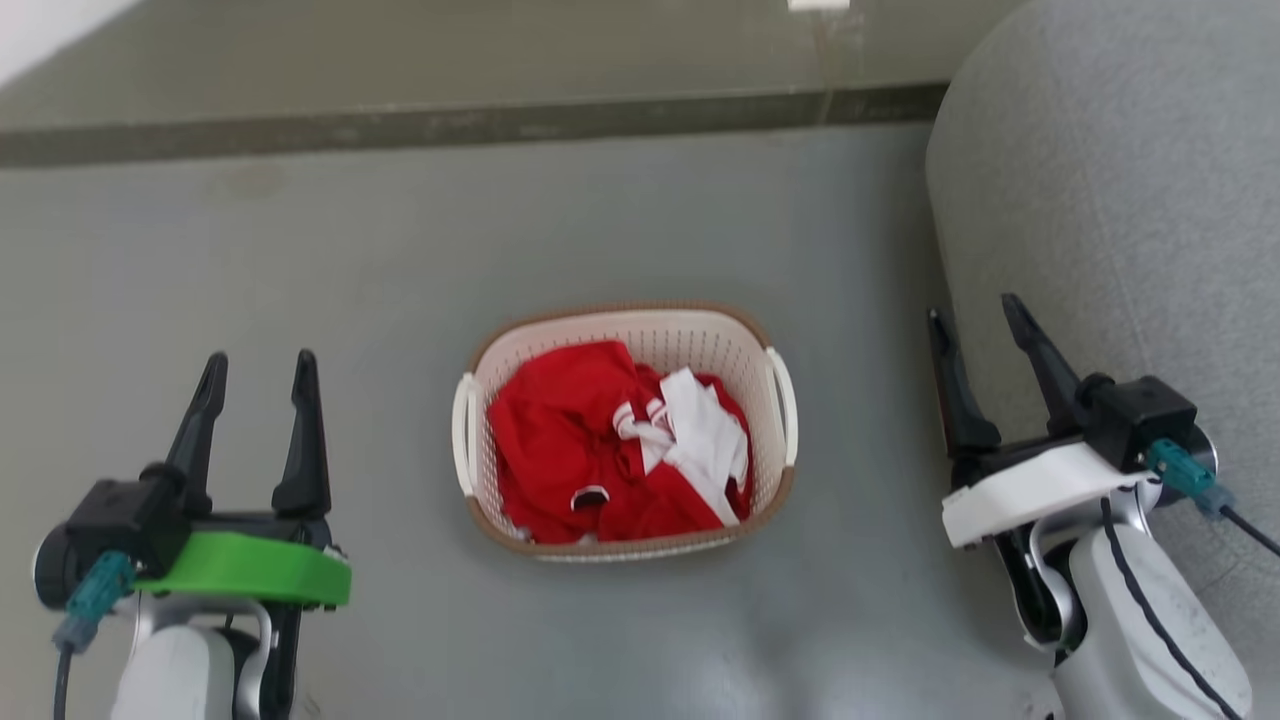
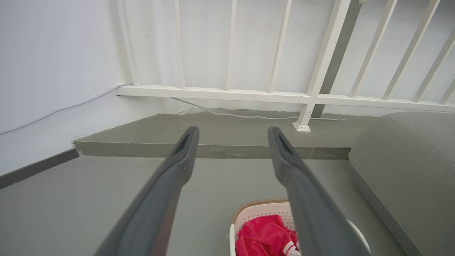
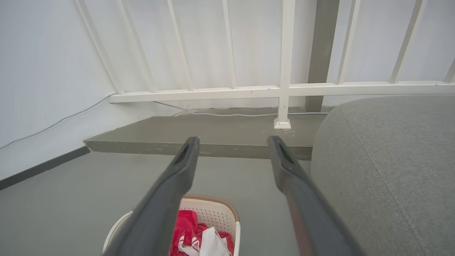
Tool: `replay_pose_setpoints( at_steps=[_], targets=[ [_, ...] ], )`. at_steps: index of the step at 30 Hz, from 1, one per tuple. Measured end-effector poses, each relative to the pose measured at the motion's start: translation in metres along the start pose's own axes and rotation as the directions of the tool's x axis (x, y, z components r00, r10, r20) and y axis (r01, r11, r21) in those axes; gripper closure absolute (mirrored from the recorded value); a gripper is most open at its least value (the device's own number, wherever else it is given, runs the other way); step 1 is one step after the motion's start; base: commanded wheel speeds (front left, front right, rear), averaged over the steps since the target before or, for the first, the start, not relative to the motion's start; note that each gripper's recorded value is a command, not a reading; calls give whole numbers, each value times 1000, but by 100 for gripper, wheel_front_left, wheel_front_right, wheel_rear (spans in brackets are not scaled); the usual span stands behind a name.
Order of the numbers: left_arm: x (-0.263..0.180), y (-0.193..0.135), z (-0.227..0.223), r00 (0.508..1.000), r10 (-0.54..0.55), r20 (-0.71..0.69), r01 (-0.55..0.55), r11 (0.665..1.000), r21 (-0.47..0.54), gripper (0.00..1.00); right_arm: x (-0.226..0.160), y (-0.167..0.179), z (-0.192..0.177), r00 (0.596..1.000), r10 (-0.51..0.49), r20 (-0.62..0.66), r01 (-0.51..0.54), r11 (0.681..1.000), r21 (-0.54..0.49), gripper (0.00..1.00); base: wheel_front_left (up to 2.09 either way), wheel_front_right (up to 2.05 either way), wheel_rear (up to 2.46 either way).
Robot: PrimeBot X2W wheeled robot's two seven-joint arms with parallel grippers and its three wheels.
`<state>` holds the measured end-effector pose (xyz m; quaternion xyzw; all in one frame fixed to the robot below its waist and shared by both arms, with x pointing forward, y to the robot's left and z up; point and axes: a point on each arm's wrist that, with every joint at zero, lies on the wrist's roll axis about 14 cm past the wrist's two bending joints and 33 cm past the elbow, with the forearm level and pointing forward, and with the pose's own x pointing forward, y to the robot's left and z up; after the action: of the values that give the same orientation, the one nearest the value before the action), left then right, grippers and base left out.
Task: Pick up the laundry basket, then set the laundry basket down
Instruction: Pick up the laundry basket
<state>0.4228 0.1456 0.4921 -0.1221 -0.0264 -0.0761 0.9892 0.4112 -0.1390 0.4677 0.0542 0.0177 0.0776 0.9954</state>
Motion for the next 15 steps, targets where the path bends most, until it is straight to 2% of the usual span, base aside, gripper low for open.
replay_pose_setpoints(
  at_steps=[9, 15],
  targets=[
    [31, -3, -23, 998, -50, -40, 50, 999, -8, 0, 23, -5, -33, 997, -6, -80, 6, 1000, 5, 0, 0, 0, 0],
    [45, 1, -60, 992, -47, -119, 39, 997, -72, 0, 36, -9, -71, 985, -4, -170, 5, 1000, 6, 0, 0, 0, 0]
  ],
)
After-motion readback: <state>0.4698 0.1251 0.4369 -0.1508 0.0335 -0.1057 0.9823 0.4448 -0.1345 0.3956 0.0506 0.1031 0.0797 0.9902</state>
